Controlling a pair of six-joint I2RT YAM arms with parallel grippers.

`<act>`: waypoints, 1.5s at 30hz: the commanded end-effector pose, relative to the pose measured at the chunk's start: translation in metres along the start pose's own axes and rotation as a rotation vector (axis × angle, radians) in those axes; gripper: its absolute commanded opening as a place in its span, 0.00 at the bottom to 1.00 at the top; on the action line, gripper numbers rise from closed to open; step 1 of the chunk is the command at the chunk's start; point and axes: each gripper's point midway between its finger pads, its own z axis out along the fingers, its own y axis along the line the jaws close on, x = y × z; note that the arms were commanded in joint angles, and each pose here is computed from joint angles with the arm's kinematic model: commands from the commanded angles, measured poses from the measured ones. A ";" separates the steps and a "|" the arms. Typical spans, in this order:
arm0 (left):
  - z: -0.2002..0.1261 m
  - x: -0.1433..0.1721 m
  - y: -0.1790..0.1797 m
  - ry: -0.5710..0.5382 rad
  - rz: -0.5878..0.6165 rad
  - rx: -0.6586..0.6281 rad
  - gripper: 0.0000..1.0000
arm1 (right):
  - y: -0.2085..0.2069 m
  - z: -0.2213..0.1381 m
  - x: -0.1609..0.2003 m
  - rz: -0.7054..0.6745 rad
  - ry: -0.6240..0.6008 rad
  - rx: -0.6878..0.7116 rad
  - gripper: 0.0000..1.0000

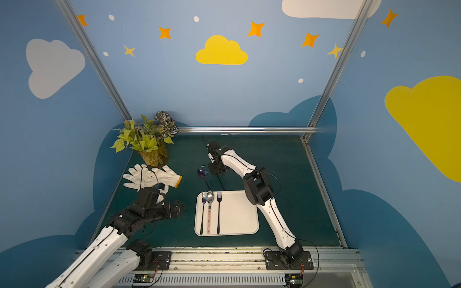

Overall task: Set the spoon and fork side by side
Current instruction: Pick up the spoon from the center of the board, then place the spoon on the tray.

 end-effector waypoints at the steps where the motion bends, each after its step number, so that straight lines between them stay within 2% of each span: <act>1: -0.003 -0.002 0.000 -0.007 0.008 -0.006 1.00 | 0.000 0.017 0.018 0.022 0.071 -0.001 0.23; 5: -0.004 -0.002 0.000 -0.011 0.008 -0.006 1.00 | -0.004 0.015 0.024 0.016 0.082 0.032 0.16; 8: -0.004 -0.003 0.000 -0.016 0.009 -0.005 1.00 | -0.008 0.012 0.031 0.019 0.093 0.063 0.06; 13: -0.006 -0.004 0.000 -0.029 0.009 0.000 1.00 | -0.022 -0.007 0.022 0.003 0.054 0.118 0.01; 17: -0.006 -0.005 0.000 -0.034 0.009 0.000 1.00 | -0.037 -0.039 0.000 0.006 -0.022 0.127 0.00; 20: -0.007 -0.005 0.000 -0.039 0.010 0.001 1.00 | -0.048 -0.074 -0.017 0.042 -0.092 0.076 0.00; 26: -0.010 -0.007 0.001 -0.057 0.008 0.000 1.00 | -0.052 -0.140 -0.021 0.086 -0.155 -0.006 0.00; 29: -0.010 -0.007 0.001 -0.061 0.007 0.001 1.00 | -0.043 -0.169 0.001 0.183 -0.129 -0.056 0.00; 31: -0.011 -0.007 0.001 -0.065 0.006 0.003 1.00 | -0.036 -0.176 0.023 0.275 -0.105 -0.085 0.00; 37: -0.013 -0.009 -0.002 -0.080 0.011 0.019 1.00 | -0.002 -0.172 0.105 0.519 -0.107 -0.175 0.00; 41: -0.014 -0.009 -0.004 -0.086 0.012 0.035 1.00 | 0.025 -0.151 0.147 0.531 -0.120 -0.204 0.00; 45: -0.013 -0.009 -0.006 -0.084 0.013 0.047 1.00 | 0.045 -0.126 0.168 0.476 -0.104 -0.215 0.00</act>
